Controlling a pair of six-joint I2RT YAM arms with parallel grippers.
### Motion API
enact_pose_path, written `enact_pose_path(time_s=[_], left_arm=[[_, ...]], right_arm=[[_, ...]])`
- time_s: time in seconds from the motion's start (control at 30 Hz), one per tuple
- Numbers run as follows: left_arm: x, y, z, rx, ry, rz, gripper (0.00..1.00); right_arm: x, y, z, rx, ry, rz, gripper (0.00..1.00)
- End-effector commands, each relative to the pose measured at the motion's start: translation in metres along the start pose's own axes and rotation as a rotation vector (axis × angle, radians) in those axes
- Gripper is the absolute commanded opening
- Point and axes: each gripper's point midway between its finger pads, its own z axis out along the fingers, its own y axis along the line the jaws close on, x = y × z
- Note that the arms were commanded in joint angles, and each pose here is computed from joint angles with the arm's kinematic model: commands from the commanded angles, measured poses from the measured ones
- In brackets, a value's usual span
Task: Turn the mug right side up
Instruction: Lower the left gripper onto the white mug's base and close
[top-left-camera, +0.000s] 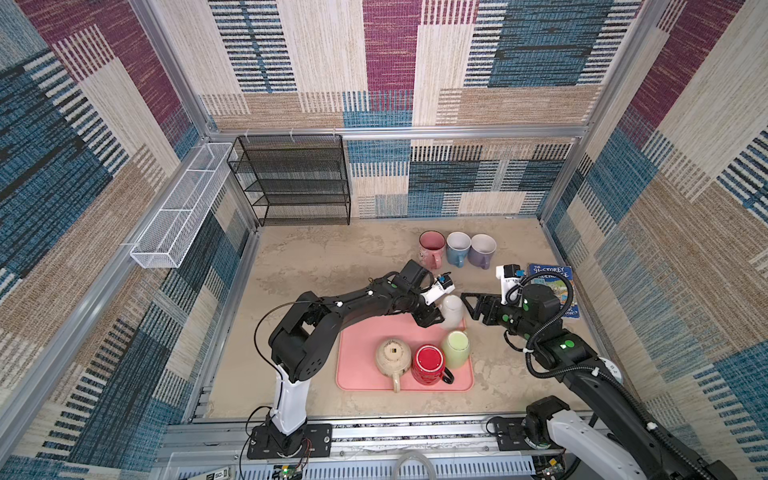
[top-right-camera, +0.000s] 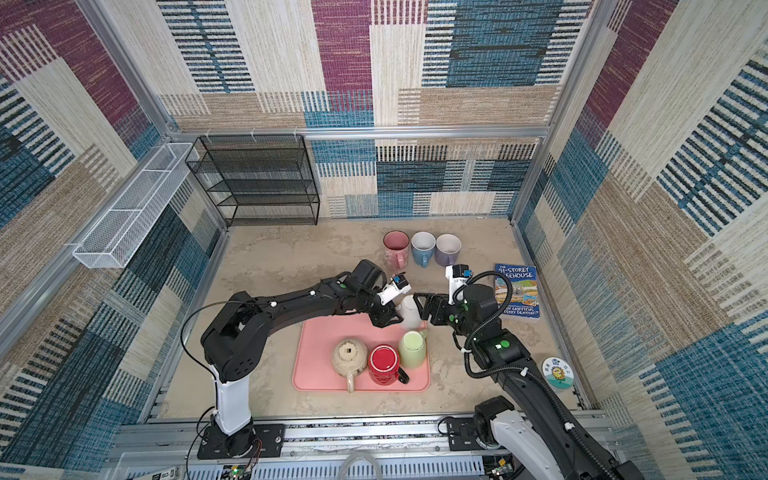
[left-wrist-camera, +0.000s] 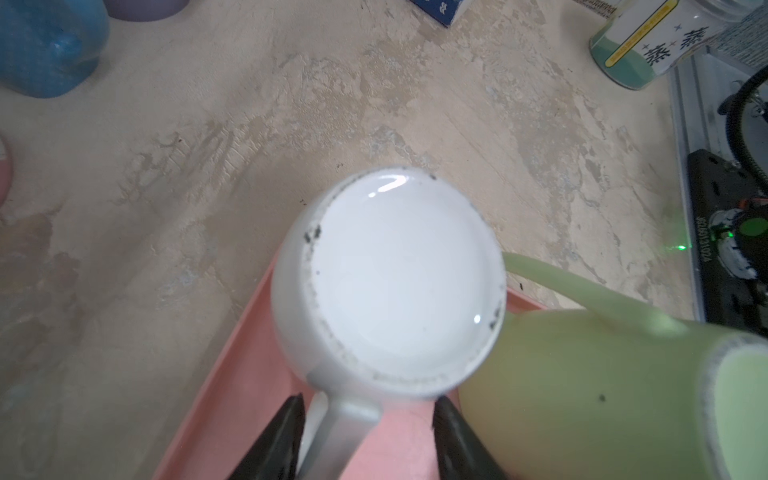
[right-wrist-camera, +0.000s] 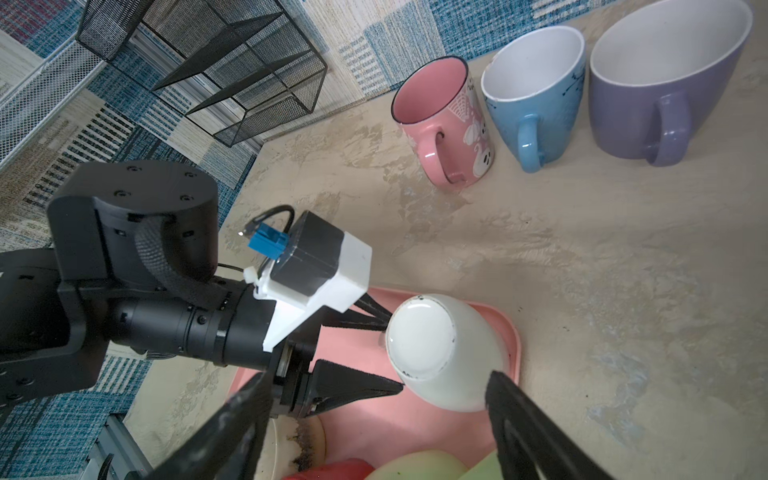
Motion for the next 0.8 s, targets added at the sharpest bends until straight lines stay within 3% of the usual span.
enact_pose_path(time_s=[0.0,0.17,0.4,0.77], left_arm=[[-0.006,-0.004,-0.006,0.011,-0.036,-0.014,0.47],[-0.004,-0.004,-0.012,-0.016,-0.041,-0.032,0.34],[0.002,0.007,-0.016,-0.122,0.003,-0.036,0.47],[0.004,0.013,-0.014,-0.193,0.091,0.008,0.44]], right_arm=[[-0.003,0.002,0.001,-0.011,-0.013,-0.005,0.83],[-0.002,0.002,0.004,-0.018,-0.008,-0.003,0.83],[-0.001,0.002,0.002,-0.02,-0.009,-0.004,0.83],[-0.003,0.005,-0.001,-0.027,-0.016,-0.007,0.84]])
